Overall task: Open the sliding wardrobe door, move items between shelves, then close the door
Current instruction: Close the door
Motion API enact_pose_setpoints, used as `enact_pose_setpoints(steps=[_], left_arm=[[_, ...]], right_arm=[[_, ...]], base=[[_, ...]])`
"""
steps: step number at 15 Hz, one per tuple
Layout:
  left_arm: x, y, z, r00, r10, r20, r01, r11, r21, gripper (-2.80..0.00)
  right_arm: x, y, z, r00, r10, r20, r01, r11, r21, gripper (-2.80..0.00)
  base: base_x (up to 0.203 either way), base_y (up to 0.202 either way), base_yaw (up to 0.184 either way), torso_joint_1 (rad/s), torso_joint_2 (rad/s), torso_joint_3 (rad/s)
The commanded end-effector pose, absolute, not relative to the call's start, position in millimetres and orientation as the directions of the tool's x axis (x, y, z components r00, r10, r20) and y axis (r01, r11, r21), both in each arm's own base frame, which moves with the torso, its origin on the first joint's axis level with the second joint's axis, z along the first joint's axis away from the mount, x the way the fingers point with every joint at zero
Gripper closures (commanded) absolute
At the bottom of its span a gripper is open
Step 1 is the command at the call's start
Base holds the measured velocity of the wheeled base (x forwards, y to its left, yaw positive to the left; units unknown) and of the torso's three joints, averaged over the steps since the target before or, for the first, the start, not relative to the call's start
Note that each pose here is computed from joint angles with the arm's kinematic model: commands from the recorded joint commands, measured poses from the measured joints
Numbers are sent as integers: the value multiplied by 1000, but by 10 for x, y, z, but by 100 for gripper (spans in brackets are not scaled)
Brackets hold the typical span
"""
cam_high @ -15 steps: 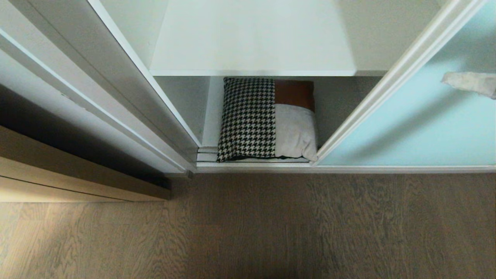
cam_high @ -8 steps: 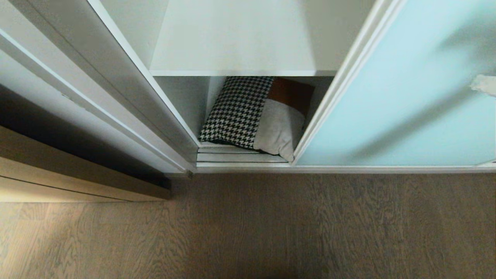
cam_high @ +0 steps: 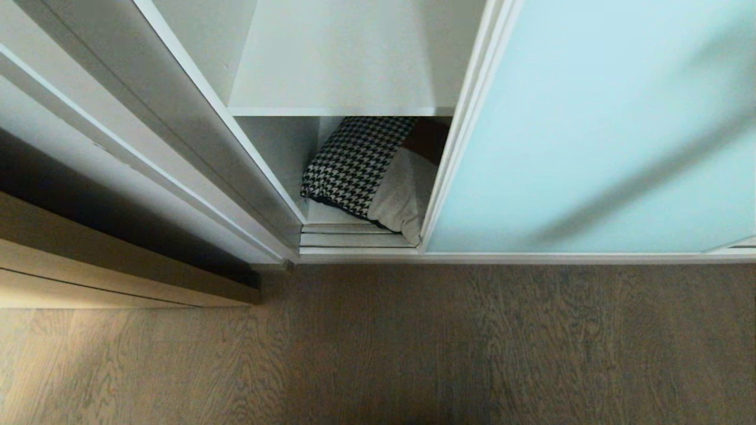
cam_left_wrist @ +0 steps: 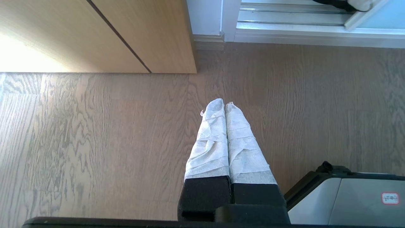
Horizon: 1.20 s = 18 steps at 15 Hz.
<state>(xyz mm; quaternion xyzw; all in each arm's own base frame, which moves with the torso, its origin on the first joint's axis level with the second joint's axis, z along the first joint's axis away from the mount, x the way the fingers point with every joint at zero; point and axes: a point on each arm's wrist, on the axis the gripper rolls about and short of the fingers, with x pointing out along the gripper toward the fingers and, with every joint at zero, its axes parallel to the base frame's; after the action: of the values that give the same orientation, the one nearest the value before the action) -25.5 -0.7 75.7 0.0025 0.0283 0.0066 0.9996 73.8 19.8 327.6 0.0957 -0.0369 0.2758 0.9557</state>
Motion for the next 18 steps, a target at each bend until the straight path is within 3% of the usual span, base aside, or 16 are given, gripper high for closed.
enact_pose_setpoints(steps=[1,5,8,12,18], left_arm=[[-254,-7,758,998,14,-58,-13,1000,6,0],[-254,-7,758,998,14,-58,-13,1000,6,0],[-254,-7,758,998,14,-58,-13,1000,6,0],[-254,-7,759,998,14,-57,-13,1000,6,0],[-254,-7,758,998,14,-58,-13,1000,6,0]], right_arm=[[776,192,3277,851,512,121,-526,832,176,0],[930,226,3289,820,565,89,-569,790,227,0],[998,210,3271,880,468,81,-473,847,243,0],[1052,211,3238,892,443,86,-451,860,238,0],[918,195,2727,905,423,-50,-407,893,191,0]], base=[[0,0,0,0,0,0],[0,0,0,0,0,0],[0,0,0,0,0,0],[0,0,0,0,0,0],[0,0,0,0,0,0]])
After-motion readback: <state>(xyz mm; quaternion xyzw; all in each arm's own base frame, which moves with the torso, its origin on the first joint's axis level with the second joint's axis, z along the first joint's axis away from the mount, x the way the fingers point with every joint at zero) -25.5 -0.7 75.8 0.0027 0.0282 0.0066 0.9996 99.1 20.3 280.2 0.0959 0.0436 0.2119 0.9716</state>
